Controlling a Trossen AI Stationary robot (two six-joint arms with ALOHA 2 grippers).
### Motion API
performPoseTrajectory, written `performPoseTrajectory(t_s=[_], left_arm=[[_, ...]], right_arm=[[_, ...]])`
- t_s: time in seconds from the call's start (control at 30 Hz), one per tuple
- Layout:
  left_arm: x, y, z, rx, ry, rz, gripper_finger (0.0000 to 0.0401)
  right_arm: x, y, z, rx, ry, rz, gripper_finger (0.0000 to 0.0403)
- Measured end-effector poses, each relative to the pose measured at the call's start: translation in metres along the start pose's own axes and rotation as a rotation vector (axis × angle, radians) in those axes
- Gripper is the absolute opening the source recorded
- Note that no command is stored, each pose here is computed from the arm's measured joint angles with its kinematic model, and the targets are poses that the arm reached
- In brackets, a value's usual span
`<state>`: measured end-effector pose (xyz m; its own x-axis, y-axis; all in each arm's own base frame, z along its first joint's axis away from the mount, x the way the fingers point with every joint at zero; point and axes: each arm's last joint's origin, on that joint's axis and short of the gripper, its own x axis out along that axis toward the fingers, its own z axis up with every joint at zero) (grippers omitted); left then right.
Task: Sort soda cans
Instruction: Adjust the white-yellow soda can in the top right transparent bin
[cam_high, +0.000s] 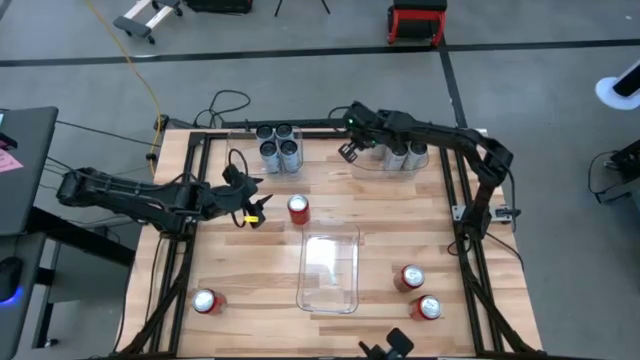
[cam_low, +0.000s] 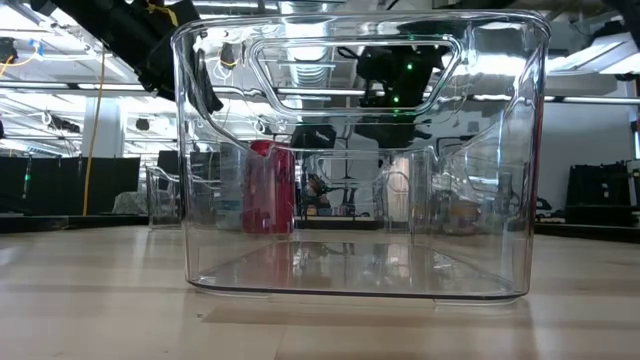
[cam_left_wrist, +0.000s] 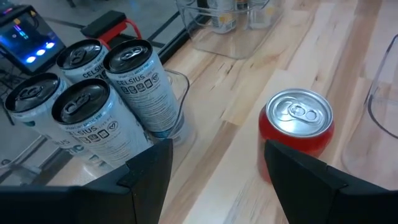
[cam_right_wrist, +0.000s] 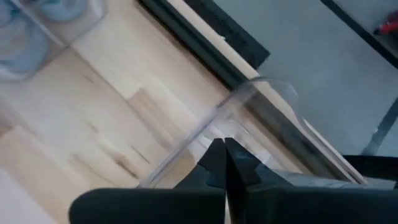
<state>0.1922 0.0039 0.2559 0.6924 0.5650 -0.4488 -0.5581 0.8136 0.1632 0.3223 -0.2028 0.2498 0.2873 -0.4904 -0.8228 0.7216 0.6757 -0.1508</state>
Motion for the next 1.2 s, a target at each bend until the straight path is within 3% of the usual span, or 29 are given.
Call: performPoseTrajectory(t_s=[0.3, 1.2], left_arm=[[0.0, 0.0, 0.0, -0.004, 0.001, 0.001, 0.0249], [0.011, -0.007, -0.005, 0.027, 0.043, 0.031, 0.0249]], right_arm=[[0.002, -0.011, -0.009, -0.025, 0.092, -0.14, 0.0003], [-0.002, -0.02, -0.028, -0.052, 0.27, -0.283, 0.0001]])
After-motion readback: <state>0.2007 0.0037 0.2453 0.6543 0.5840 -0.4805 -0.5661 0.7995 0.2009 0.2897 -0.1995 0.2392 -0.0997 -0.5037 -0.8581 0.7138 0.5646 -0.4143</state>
